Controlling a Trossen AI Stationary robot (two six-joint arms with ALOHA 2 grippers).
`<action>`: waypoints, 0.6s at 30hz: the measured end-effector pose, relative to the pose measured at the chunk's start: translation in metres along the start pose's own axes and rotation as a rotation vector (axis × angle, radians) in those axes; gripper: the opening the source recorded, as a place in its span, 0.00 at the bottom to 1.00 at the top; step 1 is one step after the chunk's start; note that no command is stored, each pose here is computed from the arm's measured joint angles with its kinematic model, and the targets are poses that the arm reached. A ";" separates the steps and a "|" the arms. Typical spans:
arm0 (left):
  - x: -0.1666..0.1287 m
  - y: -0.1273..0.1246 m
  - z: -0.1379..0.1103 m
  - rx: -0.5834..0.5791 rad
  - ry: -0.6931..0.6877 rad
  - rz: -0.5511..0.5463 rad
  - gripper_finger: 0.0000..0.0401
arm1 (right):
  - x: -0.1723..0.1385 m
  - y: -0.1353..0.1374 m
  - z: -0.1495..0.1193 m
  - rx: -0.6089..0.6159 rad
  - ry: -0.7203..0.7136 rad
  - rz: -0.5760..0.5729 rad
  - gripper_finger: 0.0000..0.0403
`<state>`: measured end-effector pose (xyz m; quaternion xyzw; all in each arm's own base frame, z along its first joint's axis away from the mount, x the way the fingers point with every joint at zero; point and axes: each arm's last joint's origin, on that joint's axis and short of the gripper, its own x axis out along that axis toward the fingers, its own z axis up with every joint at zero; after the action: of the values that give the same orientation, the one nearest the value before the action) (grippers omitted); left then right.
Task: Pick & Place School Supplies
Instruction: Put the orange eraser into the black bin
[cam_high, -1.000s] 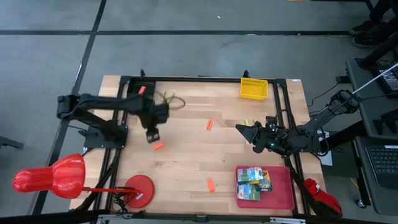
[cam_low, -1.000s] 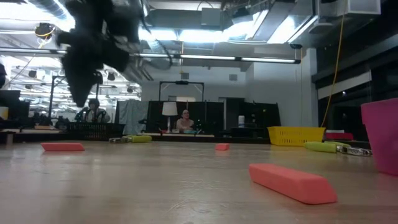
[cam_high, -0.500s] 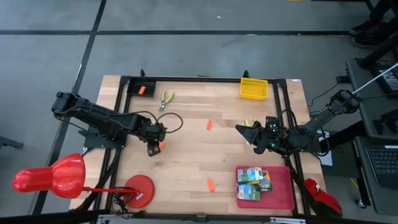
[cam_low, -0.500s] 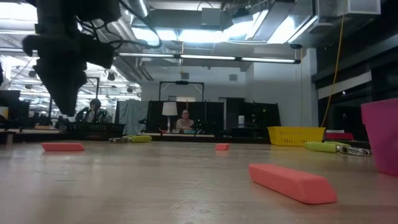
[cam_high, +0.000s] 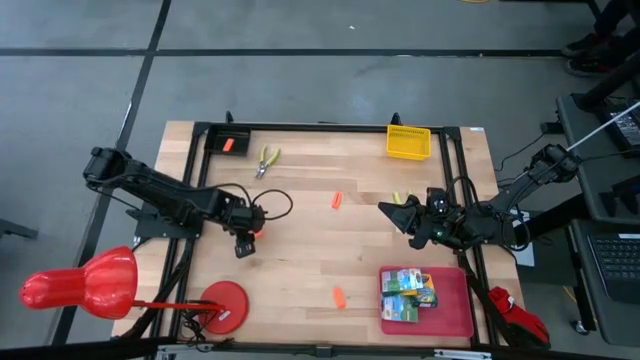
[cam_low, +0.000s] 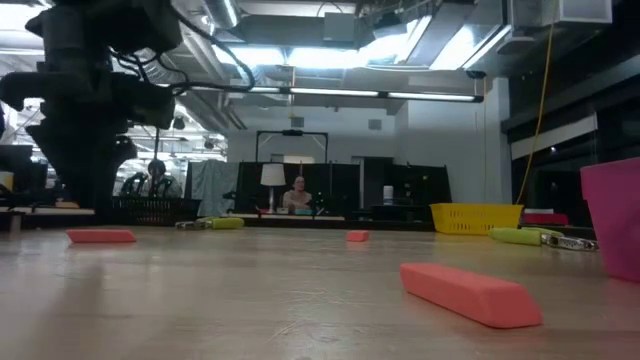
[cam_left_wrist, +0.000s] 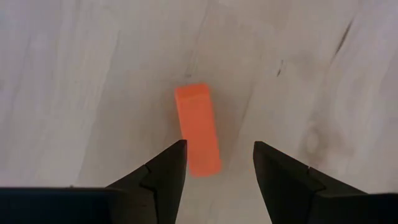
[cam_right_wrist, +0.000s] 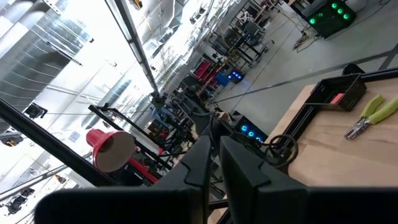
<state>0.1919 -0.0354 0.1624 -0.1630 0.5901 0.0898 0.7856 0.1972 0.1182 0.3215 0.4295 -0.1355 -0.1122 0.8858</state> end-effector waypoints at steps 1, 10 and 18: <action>0.002 0.001 -0.001 -0.003 0.000 0.000 0.46 | 0.000 0.000 0.000 0.000 0.000 0.000 0.10; 0.021 -0.002 0.004 0.021 0.007 0.013 0.46 | 0.000 0.000 0.000 0.004 0.000 0.000 0.10; 0.032 0.001 0.006 0.015 -0.027 0.132 0.42 | 0.000 0.000 0.000 0.015 0.000 0.003 0.10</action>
<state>0.2058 -0.0340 0.1329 -0.1165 0.5895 0.1391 0.7871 0.1972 0.1182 0.3218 0.4358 -0.1369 -0.1096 0.8828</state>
